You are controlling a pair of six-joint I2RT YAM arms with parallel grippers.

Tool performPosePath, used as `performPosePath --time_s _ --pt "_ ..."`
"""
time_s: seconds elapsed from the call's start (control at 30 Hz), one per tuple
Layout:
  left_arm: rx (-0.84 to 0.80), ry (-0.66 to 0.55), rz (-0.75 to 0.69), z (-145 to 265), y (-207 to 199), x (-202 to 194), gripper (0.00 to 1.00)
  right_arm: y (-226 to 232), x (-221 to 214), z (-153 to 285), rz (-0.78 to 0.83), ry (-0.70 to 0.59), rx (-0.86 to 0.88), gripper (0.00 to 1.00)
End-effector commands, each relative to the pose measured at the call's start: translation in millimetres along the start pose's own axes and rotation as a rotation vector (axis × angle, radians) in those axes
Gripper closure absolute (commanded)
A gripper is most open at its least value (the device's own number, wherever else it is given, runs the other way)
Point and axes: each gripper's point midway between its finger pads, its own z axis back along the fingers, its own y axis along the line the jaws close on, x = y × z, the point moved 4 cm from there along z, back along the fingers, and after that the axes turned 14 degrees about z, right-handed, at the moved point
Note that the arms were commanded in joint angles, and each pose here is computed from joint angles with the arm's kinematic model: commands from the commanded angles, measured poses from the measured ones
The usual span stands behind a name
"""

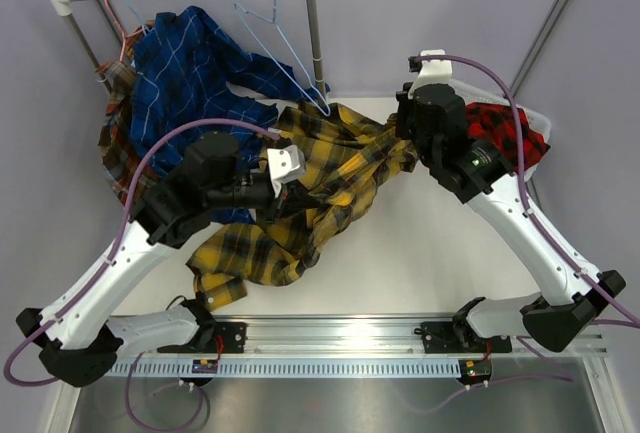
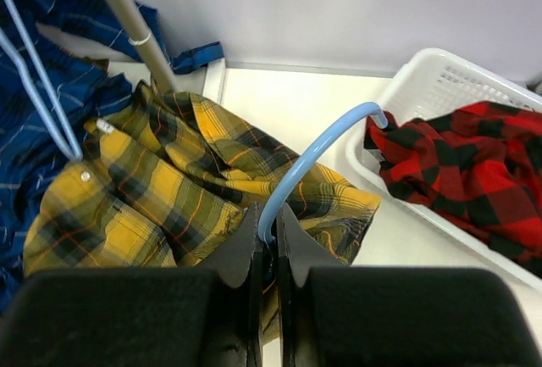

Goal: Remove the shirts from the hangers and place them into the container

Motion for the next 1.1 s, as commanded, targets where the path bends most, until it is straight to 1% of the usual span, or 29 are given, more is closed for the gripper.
performPosePath --time_s 0.0,0.17,0.3,0.4,0.53,0.63,0.77,0.87,0.93,1.07 --pt "-0.011 -0.022 0.017 15.0 -13.1 -5.1 1.0 -43.6 11.1 5.4 -0.032 0.024 -0.251 1.0" --pt "-0.046 0.002 0.08 14.9 -20.8 -21.0 1.0 -46.3 16.6 8.8 -0.11 0.04 -0.276 1.0" --pt "-0.079 0.043 0.132 5.7 -30.0 -31.1 1.0 -52.0 18.3 9.4 -0.152 0.062 -0.335 1.0" --pt "-0.107 0.063 0.128 0.6 -41.9 -35.4 1.0 -48.4 20.1 7.9 -0.185 0.055 -0.318 1.0" --pt "-0.085 0.11 0.147 -11.7 -43.1 -46.8 1.0 -46.4 24.0 8.7 -0.222 0.036 -0.306 1.0" --pt "-0.084 0.114 0.143 -15.7 -49.8 -43.4 1.0 -52.5 19.6 4.7 -0.18 0.076 -0.375 1.0" --pt "-0.083 0.032 0.102 -4.0 -59.6 -13.8 1.0 -48.3 9.8 -5.9 -0.15 0.103 -0.39 1.0" --pt "-0.085 0.0 0.085 0.8 -62.9 -2.1 1.0 -43.8 2.8 -13.5 -0.151 0.12 -0.394 1.0" --pt "-0.077 0.001 0.083 -0.1 -61.1 -2.3 1.0 -42.4 0.8 -16.7 -0.154 0.126 -0.401 1.0" --pt "-0.077 0.047 0.113 -12.3 -57.9 -12.7 1.0 -43.3 3.2 -21.5 -0.162 0.124 -0.428 1.0"
